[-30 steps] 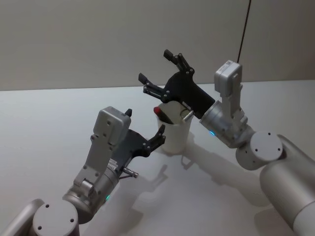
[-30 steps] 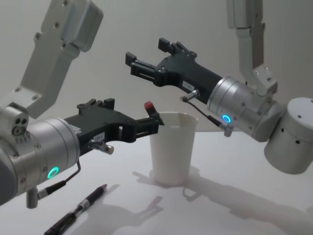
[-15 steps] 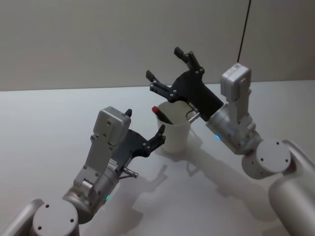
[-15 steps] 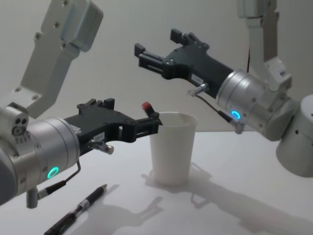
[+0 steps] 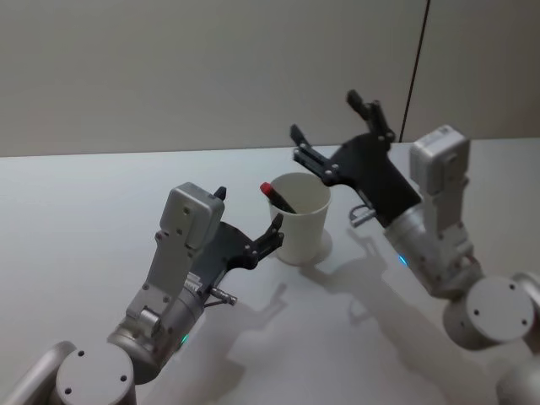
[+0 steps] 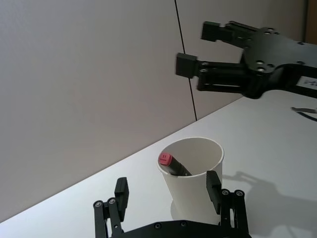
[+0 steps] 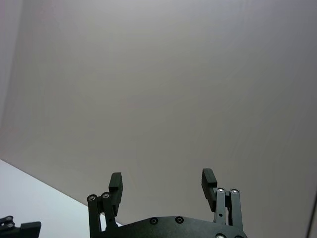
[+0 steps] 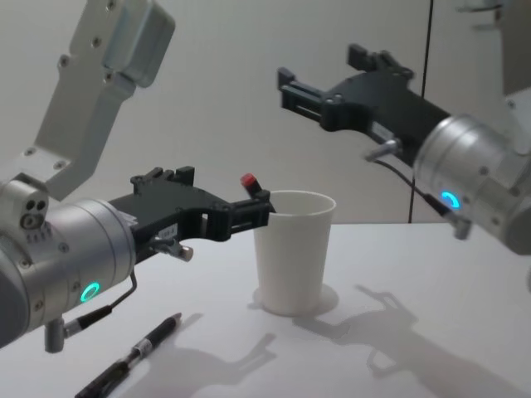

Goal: Place the pen into the pen holder.

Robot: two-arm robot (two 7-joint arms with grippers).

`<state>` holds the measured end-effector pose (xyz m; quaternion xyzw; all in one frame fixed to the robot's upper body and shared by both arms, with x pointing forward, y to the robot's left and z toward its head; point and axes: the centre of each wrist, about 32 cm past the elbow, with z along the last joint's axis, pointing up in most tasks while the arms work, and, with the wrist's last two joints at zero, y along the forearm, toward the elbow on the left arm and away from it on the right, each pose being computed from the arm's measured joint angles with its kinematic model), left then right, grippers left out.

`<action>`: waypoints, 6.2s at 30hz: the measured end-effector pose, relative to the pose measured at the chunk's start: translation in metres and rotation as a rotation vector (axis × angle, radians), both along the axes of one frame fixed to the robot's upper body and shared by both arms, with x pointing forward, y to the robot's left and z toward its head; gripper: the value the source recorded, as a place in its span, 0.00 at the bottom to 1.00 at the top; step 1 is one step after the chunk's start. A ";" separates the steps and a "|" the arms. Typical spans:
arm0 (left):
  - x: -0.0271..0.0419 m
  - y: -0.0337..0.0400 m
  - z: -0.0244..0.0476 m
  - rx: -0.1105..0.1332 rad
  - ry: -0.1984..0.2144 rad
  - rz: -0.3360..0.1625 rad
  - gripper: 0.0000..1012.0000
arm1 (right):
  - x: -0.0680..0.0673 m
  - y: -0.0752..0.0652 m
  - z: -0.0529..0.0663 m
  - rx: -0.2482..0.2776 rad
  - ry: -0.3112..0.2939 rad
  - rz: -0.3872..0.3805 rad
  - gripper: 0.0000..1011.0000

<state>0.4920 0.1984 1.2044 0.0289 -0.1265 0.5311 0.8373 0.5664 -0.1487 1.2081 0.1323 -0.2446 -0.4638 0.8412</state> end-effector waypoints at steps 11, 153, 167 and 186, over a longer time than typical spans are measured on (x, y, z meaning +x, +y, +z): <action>0.0000 0.0000 0.0000 0.000 0.000 0.000 0.99 | -0.042 -0.018 -0.001 0.021 0.067 -0.154 0.99; -0.0041 0.0314 0.0617 0.104 0.708 0.172 0.99 | -0.123 -0.058 0.004 0.057 0.183 -0.434 0.99; -0.0083 0.0372 0.0563 0.175 0.719 0.133 0.99 | -0.123 -0.058 0.004 0.057 0.183 -0.434 0.99; -0.0089 0.0423 0.0481 0.220 0.708 0.149 0.65 | -0.123 -0.058 0.004 0.057 0.183 -0.434 0.99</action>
